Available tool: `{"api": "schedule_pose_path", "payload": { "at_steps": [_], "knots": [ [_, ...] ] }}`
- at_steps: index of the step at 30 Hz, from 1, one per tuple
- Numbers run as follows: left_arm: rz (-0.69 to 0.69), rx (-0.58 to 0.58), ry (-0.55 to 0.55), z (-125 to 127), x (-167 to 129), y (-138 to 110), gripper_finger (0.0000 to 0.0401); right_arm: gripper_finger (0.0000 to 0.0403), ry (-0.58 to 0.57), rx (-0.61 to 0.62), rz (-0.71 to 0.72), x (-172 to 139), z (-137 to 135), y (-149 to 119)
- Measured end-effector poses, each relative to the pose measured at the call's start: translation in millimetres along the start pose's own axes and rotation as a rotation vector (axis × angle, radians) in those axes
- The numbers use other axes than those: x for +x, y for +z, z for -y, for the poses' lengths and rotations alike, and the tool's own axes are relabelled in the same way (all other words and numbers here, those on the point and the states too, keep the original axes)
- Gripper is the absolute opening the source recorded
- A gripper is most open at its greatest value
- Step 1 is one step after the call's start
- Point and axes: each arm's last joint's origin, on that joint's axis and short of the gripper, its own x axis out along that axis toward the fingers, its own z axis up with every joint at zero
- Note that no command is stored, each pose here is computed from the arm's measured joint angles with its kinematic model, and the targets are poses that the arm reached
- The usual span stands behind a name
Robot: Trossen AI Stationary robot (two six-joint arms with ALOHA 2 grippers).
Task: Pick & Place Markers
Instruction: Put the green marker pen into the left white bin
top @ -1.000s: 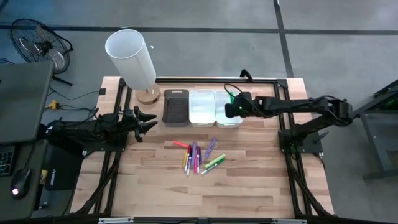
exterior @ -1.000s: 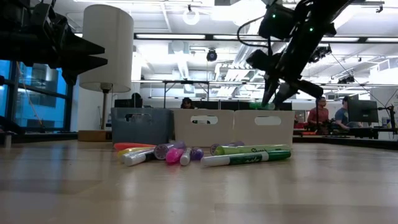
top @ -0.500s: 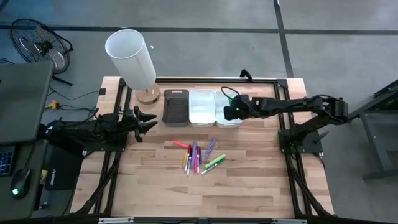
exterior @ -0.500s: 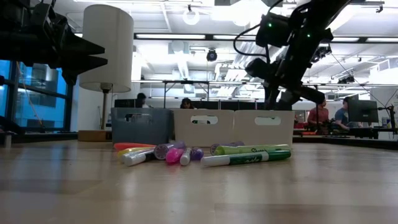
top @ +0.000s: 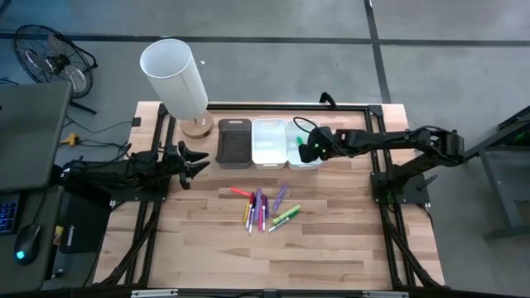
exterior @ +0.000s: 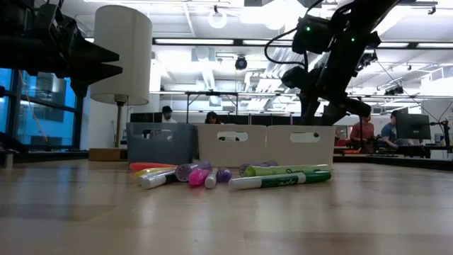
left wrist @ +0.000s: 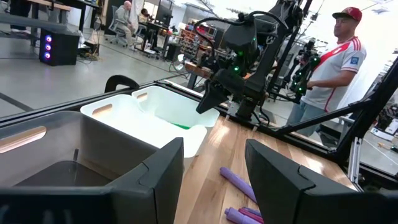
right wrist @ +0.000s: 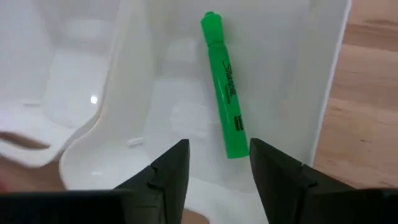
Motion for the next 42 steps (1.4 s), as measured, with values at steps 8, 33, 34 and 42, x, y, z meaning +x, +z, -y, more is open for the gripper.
{"api": "schedule_pose_path", "payload": {
  "at_steps": [8, 33, 34, 42],
  "knots": [
    [0.001, 0.000, 0.000, 0, 0, 0, 0.0170, 0.0146, 0.114, -0.256, 0.033, -28, -8, -8],
    [0.000, 0.000, 0.000, 0, 0, 0, 0.0170, 0.0173, 0.390, -0.933, -0.077, -60, -37, -87],
    [0.000, 0.000, 0.000, 0, 0, 0, 0.0170, 0.0174, 0.402, -0.954, -0.079, -62, -38, -91],
    [0.000, 0.000, 0.000, 0, 0, 0, 0.0170, 0.0168, 0.498, -1.059, -0.081, -73, -45, -114]
  ]
}}
